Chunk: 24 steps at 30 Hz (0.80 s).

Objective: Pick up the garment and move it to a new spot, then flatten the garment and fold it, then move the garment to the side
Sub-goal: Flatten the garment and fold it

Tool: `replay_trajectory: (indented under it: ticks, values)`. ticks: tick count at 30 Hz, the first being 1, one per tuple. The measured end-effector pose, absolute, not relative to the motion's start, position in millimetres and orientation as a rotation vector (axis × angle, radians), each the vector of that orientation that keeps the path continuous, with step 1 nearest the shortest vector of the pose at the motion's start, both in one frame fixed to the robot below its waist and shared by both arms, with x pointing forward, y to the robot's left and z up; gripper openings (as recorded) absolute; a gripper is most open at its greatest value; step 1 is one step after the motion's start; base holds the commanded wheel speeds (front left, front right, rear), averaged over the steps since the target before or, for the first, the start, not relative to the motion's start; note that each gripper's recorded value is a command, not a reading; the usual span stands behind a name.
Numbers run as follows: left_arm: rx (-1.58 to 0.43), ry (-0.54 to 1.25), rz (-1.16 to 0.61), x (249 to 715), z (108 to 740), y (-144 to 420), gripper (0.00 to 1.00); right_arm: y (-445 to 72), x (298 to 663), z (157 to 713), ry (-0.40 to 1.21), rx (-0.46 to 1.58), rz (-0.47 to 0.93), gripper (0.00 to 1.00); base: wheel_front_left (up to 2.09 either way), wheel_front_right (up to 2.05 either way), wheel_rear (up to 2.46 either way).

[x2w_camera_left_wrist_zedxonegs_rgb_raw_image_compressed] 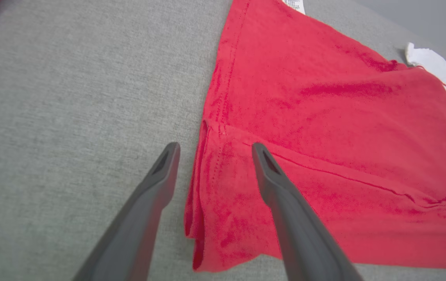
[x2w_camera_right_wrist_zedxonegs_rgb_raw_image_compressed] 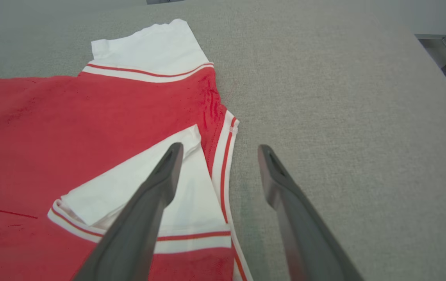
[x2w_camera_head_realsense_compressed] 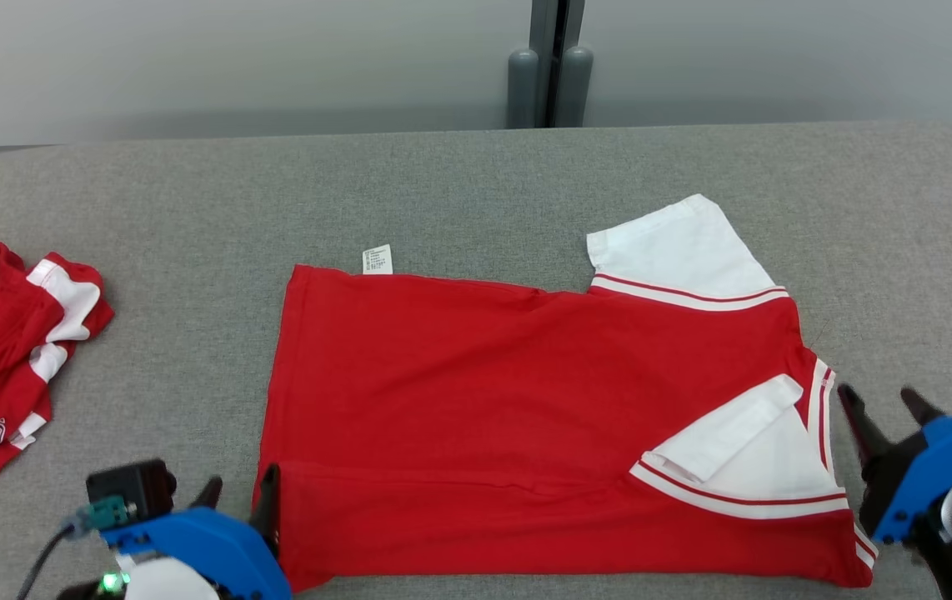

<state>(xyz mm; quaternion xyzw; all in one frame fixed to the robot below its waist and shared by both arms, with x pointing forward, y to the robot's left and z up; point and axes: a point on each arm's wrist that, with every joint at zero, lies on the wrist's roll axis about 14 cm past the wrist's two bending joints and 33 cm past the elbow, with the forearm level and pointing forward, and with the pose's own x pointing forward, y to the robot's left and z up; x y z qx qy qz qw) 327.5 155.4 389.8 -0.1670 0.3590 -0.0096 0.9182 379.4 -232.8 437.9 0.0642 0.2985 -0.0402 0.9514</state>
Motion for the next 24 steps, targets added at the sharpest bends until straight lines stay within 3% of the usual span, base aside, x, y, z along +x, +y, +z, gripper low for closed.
replay_trajectory:
  ticks: [6,11,24]
  values:
    - [-0.235,0.627,-0.091,389.4,425.5,157.1,1.0,-215.4,433.3,485.3,0.506,0.043,-0.031,1.0,0.0,0.0,0.0]
    - [-0.112,0.649,-0.148,434.5,419.2,143.4,1.0,-202.6,475.1,501.3,0.482,0.004,0.012,1.0,0.0,0.0,0.0]
    - [0.024,0.722,-0.156,513.8,374.3,135.6,1.0,-188.7,527.9,465.3,0.555,-0.051,0.081,1.0,0.0,0.0,0.0]
